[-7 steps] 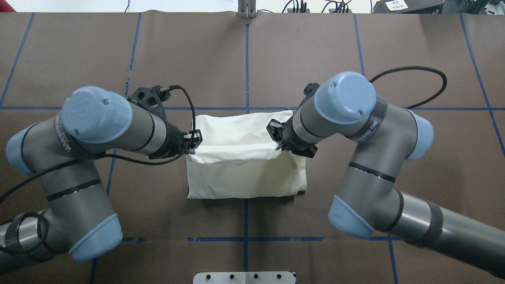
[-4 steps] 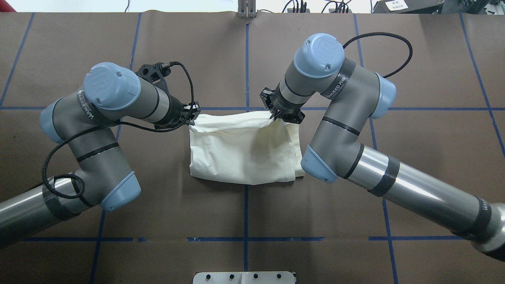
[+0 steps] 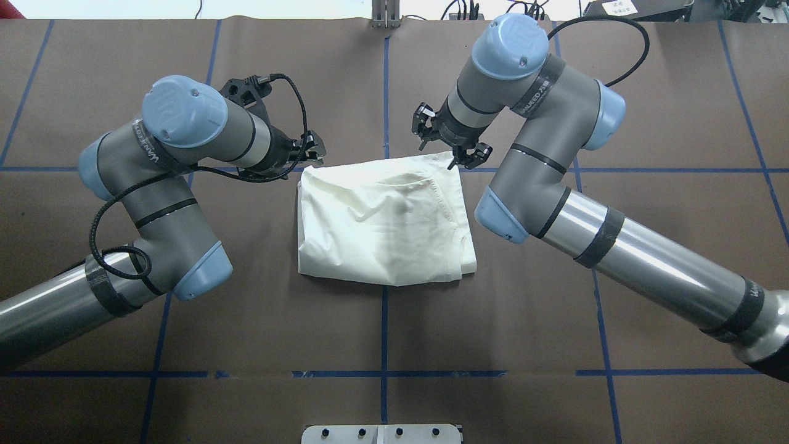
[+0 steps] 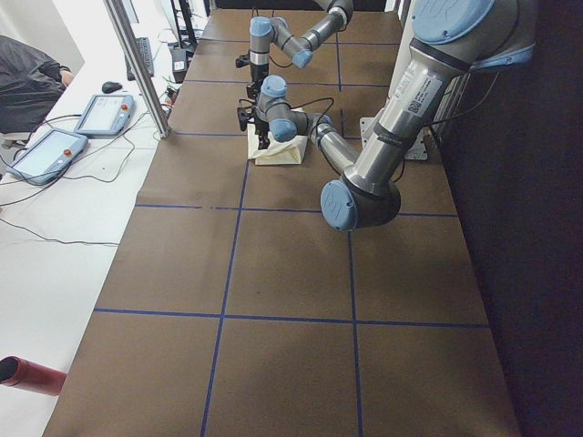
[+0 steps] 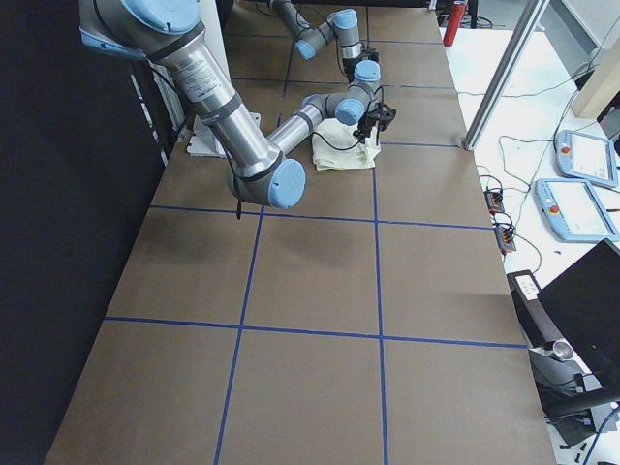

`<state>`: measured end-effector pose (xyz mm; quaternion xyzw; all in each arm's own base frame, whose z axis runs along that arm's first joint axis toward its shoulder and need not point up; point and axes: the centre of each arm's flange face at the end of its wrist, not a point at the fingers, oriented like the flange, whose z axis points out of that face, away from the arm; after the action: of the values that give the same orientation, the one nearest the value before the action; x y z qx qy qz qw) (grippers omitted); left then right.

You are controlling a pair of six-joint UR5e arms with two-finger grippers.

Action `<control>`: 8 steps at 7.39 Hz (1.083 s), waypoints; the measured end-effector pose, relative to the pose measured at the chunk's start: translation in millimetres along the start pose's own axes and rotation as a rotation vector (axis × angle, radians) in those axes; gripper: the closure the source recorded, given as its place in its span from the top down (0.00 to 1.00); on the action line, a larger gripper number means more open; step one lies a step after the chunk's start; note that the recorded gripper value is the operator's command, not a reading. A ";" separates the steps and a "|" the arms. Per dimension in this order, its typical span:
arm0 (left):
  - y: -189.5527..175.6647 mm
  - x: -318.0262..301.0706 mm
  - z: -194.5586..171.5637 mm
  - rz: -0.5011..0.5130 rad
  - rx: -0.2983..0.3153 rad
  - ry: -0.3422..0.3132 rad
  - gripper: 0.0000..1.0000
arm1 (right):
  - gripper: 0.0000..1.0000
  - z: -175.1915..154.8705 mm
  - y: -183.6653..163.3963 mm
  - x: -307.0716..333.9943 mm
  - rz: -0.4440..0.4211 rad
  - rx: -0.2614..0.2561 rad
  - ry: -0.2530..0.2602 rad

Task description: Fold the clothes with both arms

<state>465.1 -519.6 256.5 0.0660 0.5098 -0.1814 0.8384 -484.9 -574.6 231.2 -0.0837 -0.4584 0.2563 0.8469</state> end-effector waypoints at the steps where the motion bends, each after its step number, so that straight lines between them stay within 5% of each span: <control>1: 0.8 -2.4 -4.6 0.017 0.002 0.024 1.00 | 1.00 -9.5 -9.3 0.1 -0.020 -0.021 -0.006; 4: 61.9 -25.4 7.5 -0.030 -0.085 0.170 1.00 | 1.00 -23.9 -21.9 1.3 -0.070 -0.026 -0.019; 8: 85.5 -40.1 24.8 -0.094 -0.134 0.213 1.00 | 1.00 -40.0 -31.2 5.1 -0.085 -0.014 -0.038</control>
<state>500.8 -438.3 297.1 0.0049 0.6093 -0.1781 0.7726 -438.6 -594.9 224.1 -0.0650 -0.4794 0.2183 0.8475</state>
